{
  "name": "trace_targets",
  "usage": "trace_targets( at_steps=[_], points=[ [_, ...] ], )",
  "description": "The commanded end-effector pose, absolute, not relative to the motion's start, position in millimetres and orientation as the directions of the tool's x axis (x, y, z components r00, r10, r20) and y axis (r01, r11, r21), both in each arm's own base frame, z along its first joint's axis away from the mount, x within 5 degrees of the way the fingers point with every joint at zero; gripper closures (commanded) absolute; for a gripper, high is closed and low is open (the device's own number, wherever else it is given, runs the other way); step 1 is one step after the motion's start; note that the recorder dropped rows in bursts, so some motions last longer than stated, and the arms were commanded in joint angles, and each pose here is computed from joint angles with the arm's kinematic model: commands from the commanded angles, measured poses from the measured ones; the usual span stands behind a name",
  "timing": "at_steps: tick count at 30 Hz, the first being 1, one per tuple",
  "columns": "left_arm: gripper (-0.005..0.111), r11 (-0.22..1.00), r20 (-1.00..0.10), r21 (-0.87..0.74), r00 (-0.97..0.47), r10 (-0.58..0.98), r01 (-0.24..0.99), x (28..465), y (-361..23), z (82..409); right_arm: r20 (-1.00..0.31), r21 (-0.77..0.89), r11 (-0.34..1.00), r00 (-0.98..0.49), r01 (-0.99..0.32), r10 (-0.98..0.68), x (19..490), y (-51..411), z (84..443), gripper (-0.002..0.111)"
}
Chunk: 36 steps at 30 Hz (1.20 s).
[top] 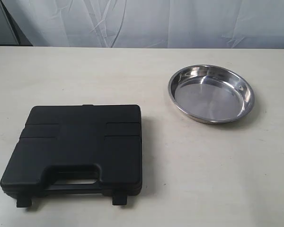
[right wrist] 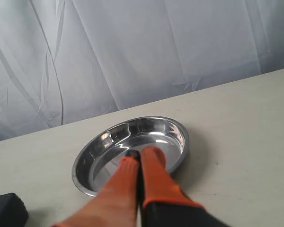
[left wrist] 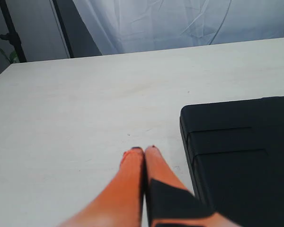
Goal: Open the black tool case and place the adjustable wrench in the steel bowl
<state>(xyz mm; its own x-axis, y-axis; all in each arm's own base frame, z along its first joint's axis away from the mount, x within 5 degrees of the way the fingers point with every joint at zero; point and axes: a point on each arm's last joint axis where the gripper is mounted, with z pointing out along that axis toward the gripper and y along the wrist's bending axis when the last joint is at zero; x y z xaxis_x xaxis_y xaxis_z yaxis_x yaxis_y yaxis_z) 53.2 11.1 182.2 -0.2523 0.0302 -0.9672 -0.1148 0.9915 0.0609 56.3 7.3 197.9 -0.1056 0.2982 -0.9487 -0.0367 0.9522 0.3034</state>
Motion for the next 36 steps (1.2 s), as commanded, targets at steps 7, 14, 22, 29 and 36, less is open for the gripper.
trace_targets(
  at_steps=[7,14,22,29,36],
  points=[
    [0.107,0.992,-0.972,0.058,-0.235,0.030,-0.116,53,11,184,-0.950,0.301,0.953,-0.094,-0.033,0.297,56,7,198,0.109],
    [0.107,0.992,-0.972,0.058,-0.235,0.030,-0.116,53,11,184,-0.661,0.742,0.669,0.121,-0.034,0.740,56,-5,215,0.109],
    [0.107,0.992,-0.972,0.058,-0.235,0.030,-0.116,53,11,184,-0.396,0.893,0.450,0.423,-0.032,0.815,48,-32,225,0.109],
    [0.107,0.992,-0.972,0.058,-0.235,0.030,-0.116,53,11,184,-0.377,0.802,0.562,0.560,-0.201,0.738,27,-32,297,0.109],
    [0.107,0.992,-0.972,0.058,-0.235,0.030,-0.116,53,11,184,-0.895,0.138,0.990,0.426,-0.023,0.135,80,-3,414,0.109]
  ],
)
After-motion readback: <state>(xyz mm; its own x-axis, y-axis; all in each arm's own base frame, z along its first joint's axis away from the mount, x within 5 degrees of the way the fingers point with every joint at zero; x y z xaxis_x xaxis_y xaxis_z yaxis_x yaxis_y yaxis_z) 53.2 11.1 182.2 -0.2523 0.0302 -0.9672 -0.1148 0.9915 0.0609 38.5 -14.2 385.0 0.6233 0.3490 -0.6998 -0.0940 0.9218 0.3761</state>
